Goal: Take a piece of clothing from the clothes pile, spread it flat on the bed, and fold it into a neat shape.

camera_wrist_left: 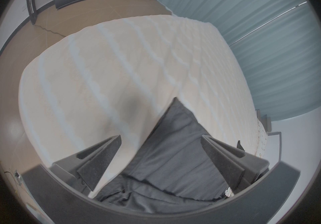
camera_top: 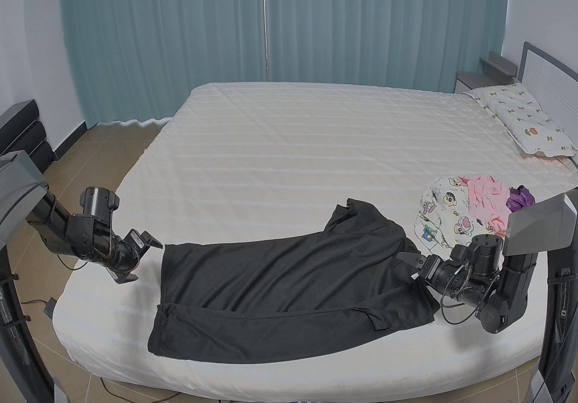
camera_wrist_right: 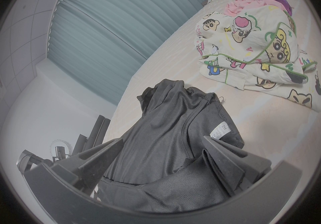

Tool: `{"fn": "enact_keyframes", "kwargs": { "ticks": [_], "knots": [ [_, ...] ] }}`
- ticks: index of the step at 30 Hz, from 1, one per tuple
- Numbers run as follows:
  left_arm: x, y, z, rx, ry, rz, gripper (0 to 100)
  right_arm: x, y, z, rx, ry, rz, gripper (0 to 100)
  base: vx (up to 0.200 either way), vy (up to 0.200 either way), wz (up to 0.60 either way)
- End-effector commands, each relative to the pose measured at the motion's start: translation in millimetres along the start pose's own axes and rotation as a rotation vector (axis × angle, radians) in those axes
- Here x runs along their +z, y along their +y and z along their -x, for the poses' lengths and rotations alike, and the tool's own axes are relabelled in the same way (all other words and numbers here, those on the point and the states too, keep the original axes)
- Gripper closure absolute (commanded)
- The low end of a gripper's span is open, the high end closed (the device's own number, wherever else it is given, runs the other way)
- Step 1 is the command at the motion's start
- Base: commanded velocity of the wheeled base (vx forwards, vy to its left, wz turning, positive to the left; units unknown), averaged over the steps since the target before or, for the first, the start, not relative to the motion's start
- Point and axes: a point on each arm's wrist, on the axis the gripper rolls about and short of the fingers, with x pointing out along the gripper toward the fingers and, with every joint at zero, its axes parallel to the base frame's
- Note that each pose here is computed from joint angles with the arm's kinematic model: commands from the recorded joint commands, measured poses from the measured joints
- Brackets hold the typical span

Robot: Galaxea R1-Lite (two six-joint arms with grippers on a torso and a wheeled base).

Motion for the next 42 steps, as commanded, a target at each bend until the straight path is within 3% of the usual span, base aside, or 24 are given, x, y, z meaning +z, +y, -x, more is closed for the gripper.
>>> {"fn": "enact_keyframes", "kwargs": {
  "ticks": [1,11,26,34,35,42],
  "knots": [
    [3.0,-24.0,-29.8,-0.041,-0.001,-0.042,0,-0.1,4.4,2.5,0.016,-0.005,0.008,0,0.000,0.000,0.00],
    [19.1,-30.1,-72.7,-0.080,-0.005,-0.242,0,-1.7,4.5,3.3,0.013,0.000,0.007,0,0.000,0.000,0.00],
    [22.7,-32.3,-91.4,-0.079,-0.036,-0.255,0,-6.0,7.7,0.9,0.021,0.014,0.013,0,0.000,0.000,0.00],
    [21.3,-30.1,-97.4,-0.071,-0.033,-0.254,0,-2.9,23.4,-2.1,0.074,-0.004,0.040,0,0.000,0.000,0.00],
    [20.7,-29.3,-98.5,-0.068,-0.030,-0.254,100,-1.8,25.1,-2.1,0.080,-0.008,0.042,0,0.000,0.000,0.00],
    [18.8,-26.0,-98.5,-0.059,-0.019,-0.244,100,17.1,45.8,-0.8,0.149,-0.081,0.077,0,0.000,0.000,0.00]
  ]
}}
